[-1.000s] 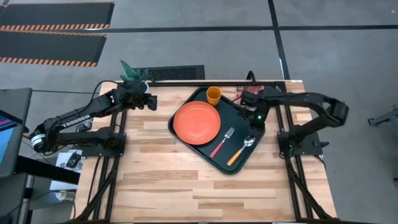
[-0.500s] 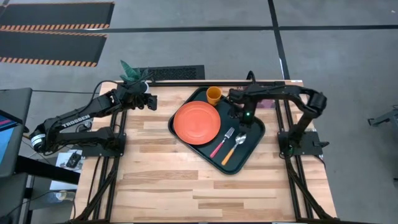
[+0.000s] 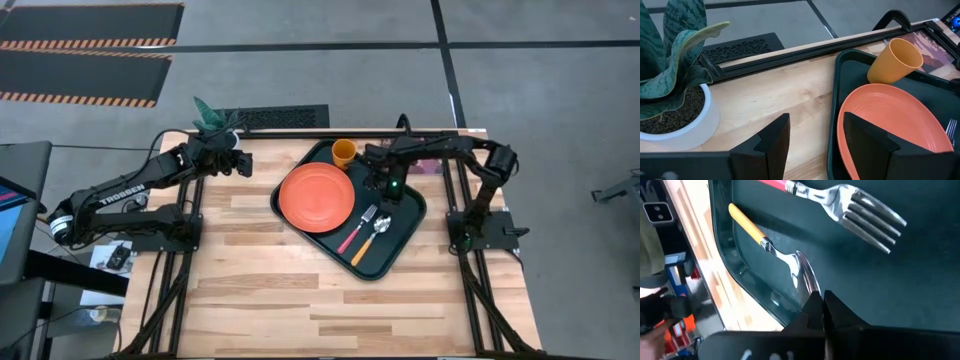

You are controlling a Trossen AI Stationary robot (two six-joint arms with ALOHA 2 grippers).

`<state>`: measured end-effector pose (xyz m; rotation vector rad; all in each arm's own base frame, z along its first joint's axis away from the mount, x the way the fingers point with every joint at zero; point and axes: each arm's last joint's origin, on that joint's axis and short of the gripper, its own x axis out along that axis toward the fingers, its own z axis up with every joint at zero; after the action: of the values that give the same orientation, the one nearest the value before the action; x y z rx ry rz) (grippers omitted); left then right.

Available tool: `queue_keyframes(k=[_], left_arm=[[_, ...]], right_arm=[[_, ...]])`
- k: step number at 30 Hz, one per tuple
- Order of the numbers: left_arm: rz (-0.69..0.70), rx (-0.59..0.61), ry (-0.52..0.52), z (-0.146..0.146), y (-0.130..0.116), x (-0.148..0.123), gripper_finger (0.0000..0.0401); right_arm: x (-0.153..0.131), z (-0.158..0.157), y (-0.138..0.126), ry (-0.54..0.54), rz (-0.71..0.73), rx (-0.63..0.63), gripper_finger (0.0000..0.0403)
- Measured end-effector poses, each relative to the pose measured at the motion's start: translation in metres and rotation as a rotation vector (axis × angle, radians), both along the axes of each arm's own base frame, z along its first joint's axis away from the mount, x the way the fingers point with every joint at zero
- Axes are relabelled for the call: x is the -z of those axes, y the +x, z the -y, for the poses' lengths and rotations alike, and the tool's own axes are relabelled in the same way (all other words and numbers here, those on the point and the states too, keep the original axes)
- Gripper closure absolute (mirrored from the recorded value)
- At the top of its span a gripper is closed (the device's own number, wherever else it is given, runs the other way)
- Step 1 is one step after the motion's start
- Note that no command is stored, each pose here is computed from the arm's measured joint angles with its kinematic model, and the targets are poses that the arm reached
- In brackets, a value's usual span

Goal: Pick and place plate/cup/fork/spoon on tray
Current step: Put the yellow spoon on the black tray to the right side of the pink fork

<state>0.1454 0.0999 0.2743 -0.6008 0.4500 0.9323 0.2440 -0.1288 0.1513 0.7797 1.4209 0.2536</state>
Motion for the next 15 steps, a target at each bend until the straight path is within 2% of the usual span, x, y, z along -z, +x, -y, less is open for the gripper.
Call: queue_keyframes(k=[15], left_arm=[[-0.002,-0.008,0.005,-0.0002,-0.0002,-0.0001,0.023]], right_arm=[[0.0004,0.0005,0.0009,-0.015,0.001,0.001,0.0397]])
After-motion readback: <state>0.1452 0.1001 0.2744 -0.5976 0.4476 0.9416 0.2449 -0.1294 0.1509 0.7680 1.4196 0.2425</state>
